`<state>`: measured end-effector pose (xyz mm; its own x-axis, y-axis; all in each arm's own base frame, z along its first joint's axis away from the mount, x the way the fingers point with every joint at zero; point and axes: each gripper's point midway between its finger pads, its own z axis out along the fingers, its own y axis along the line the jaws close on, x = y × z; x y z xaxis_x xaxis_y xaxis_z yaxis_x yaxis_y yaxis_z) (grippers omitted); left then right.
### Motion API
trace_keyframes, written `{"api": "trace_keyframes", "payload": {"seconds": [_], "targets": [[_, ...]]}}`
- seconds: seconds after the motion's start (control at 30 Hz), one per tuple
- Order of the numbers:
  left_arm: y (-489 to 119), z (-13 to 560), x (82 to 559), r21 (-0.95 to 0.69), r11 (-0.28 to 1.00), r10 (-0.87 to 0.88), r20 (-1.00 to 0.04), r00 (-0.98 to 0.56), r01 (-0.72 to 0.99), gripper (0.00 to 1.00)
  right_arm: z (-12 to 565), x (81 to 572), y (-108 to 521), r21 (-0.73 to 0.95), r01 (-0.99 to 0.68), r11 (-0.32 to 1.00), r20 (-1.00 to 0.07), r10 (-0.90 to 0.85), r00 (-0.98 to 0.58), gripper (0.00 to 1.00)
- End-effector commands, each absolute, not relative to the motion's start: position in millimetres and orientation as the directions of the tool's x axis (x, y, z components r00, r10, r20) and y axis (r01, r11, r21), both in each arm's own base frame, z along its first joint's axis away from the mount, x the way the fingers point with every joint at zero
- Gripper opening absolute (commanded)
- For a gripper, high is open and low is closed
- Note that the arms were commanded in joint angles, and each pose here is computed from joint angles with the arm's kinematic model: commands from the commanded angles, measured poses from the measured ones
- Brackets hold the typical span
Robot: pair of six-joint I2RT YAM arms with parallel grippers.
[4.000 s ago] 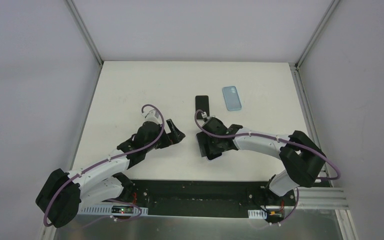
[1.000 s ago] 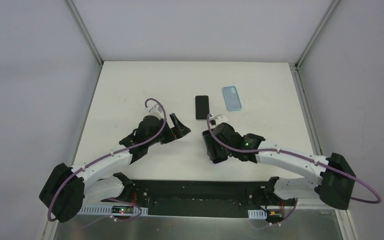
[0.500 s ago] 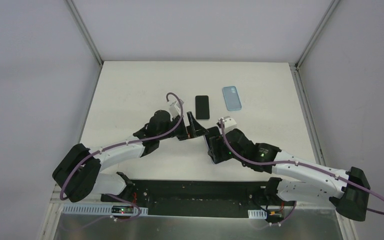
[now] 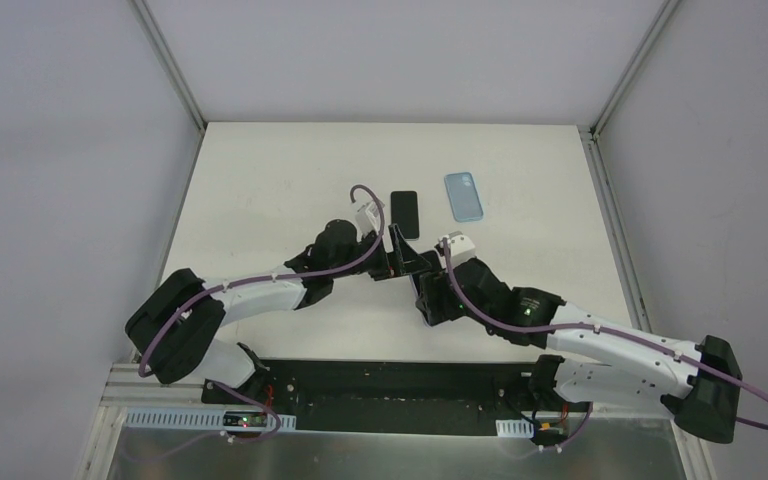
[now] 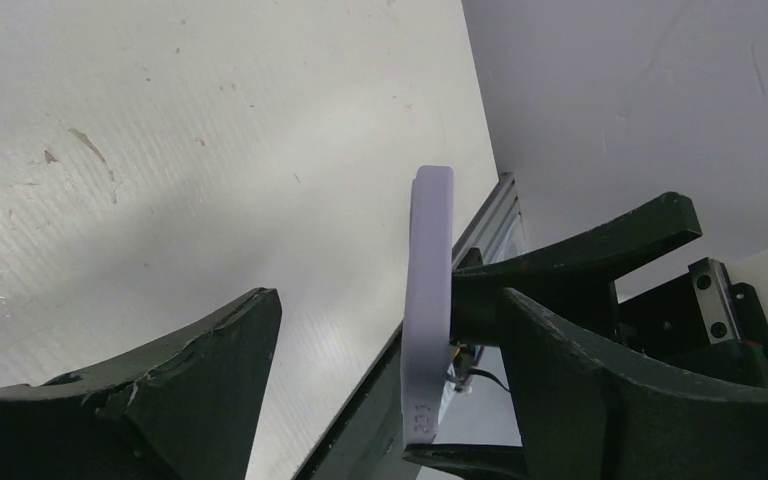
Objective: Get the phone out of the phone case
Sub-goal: Pick up the phone at the center of the board.
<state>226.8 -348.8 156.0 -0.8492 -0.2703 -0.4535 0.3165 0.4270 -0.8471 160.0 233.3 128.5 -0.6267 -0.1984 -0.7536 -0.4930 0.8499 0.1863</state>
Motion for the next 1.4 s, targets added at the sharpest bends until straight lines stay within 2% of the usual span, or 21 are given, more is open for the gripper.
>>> {"api": "trace_keyframes", "payload": {"seconds": [0.0,0.5,1.17,1.27,1.33,1.37], "targets": [[-363,187,229,-0.860,0.340,-0.290,-0.481,-0.827,0.381,0.79,166,171,246,0.243,-0.499,0.832,-0.825,-0.094,-0.557,0.00],[-373,191,231,-0.867,0.314,-0.302,-0.477,-0.825,0.387,0.55,166,172,246,0.236,-0.494,0.836,-0.829,-0.092,-0.552,0.00],[-378,189,230,-0.880,0.303,-0.298,-0.453,-0.840,0.367,0.28,164,172,246,0.229,-0.495,0.838,-0.827,-0.102,-0.554,0.00],[-378,189,229,-0.882,0.301,-0.298,-0.449,-0.843,0.363,0.20,165,172,247,0.226,-0.495,0.839,-0.827,-0.103,-0.553,0.00],[-377,189,229,-0.881,0.301,-0.299,-0.451,-0.841,0.365,0.11,164,172,246,0.220,-0.491,0.843,-0.825,-0.108,-0.555,0.01],[-377,190,230,-0.881,0.301,-0.302,-0.451,-0.840,0.365,0.06,165,173,246,0.219,-0.490,0.844,-0.824,-0.109,-0.556,0.05]]}}
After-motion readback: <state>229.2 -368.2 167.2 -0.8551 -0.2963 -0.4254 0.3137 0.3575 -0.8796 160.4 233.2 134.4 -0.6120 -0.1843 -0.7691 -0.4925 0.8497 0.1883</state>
